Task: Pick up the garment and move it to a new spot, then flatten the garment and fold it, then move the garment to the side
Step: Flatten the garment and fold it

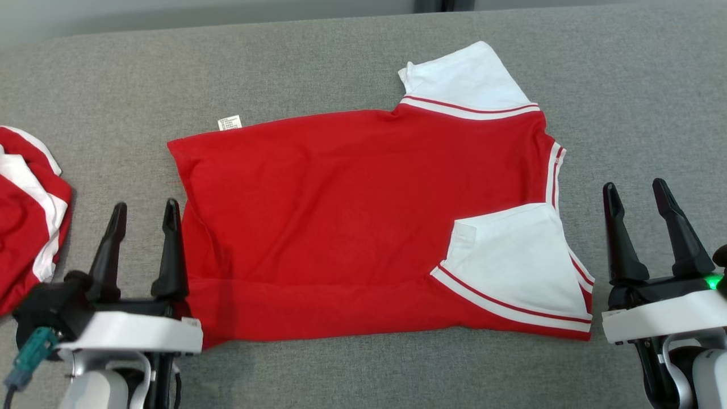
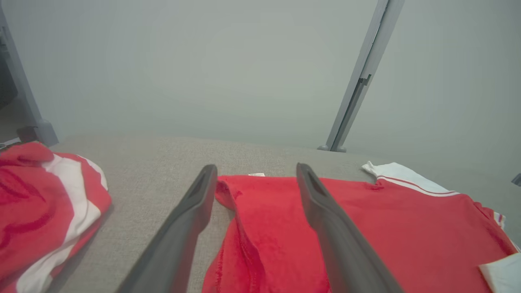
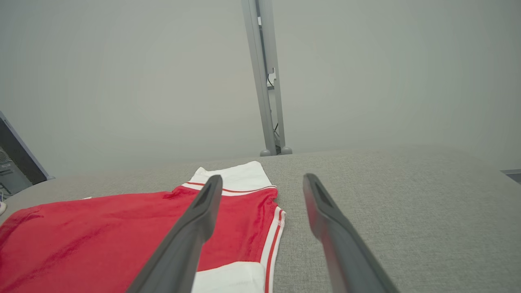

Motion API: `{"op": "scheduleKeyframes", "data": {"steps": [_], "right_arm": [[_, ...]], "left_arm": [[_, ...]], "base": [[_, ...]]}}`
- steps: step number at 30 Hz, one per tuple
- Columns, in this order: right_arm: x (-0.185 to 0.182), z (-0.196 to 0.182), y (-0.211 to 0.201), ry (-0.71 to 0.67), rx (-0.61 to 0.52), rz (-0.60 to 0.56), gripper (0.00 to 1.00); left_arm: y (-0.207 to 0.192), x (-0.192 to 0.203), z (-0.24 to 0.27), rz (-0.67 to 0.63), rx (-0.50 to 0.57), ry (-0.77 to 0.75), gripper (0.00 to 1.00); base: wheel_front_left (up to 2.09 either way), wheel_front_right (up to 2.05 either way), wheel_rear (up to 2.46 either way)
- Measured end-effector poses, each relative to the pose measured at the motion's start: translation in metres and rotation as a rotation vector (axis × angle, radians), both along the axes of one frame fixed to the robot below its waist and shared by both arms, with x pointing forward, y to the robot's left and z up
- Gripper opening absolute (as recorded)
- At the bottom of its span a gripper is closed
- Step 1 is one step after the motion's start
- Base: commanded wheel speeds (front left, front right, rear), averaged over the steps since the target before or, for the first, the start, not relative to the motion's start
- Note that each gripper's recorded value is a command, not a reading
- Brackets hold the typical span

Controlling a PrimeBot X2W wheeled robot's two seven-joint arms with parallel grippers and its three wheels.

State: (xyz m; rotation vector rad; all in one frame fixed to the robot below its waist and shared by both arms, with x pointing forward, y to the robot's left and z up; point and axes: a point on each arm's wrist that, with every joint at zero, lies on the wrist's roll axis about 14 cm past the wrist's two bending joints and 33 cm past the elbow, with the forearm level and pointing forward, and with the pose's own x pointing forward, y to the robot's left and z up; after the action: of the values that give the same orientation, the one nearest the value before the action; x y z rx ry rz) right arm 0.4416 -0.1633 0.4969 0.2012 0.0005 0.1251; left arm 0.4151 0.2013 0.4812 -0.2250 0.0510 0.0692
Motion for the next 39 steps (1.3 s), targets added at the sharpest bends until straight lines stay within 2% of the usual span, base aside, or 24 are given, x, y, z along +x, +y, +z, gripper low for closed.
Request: {"op": "scheduleKeyframes", "data": {"steps": [3, 6, 11, 13, 24, 25, 26, 27, 32, 35, 39], "right_arm": [[0.003, -0.002, 0.001, 0.004, 0.003, 0.003, 1.0], [0.006, -0.008, 0.002, 0.019, 0.006, 0.004, 1.0], [0.006, -0.023, -0.004, 0.059, 0.015, -0.012, 1.0], [0.004, -0.032, -0.007, 0.081, 0.023, -0.026, 1.0], [0.002, -0.056, -0.028, 0.13, 0.04, -0.094, 1.0], [0.002, -0.057, -0.031, 0.13, 0.038, -0.101, 1.0], [0.003, -0.056, -0.034, 0.128, 0.034, -0.107, 1.0], [0.005, -0.054, -0.042, 0.119, 0.02, -0.12, 1.0], [0.024, -0.032, -0.068, 0.047, -0.014, -0.16, 1.0], [0.047, -0.017, -0.091, 0.011, -0.047, -0.18, 1.0], [0.084, -0.012, -0.113, 0.028, -0.067, -0.188, 1.0]], "left_arm": [[-0.002, 0.014, 0.006, -0.021, -0.005, -0.019, 1.0], [-0.005, 0.039, 0.001, -0.06, -0.021, 0.024, 1.0], [-0.005, 0.074, -0.038, -0.113, -0.079, 0.199, 1.0], [0.001, 0.085, -0.07, -0.122, -0.113, 0.32, 1.0], [0.0, 0.101, -0.129, -0.156, -0.204, 0.518, 0.98], [-0.001, 0.103, -0.129, -0.16, -0.211, 0.516, 0.68], [-0.002, 0.105, -0.129, -0.164, -0.213, 0.512, 0.28], [-0.001, 0.105, -0.131, -0.166, -0.212, 0.518, 0.0], [-0.001, 0.109, -0.129, -0.175, -0.196, 0.495, 0.0], [-0.001, 0.112, -0.124, -0.18, -0.182, 0.472, 0.0], [-0.013, 0.12, -0.114, -0.21, -0.178, 0.444, 0.0]], "base": [[0.0, 0.0, 0.0], [0.0, 0.0, 0.0], [0.0, 0.0, 0.0], [0.0, 0.0, 0.0], [0.0, 0.0, 0.0], [0.0, 0.0, 0.0], [0.0, 0.0, 0.0], [0.0, 0.0, 0.0], [0.0, 0.0, 0.0], [0.0, 0.0, 0.0], [0.0, 0.0, 0.0]]}}
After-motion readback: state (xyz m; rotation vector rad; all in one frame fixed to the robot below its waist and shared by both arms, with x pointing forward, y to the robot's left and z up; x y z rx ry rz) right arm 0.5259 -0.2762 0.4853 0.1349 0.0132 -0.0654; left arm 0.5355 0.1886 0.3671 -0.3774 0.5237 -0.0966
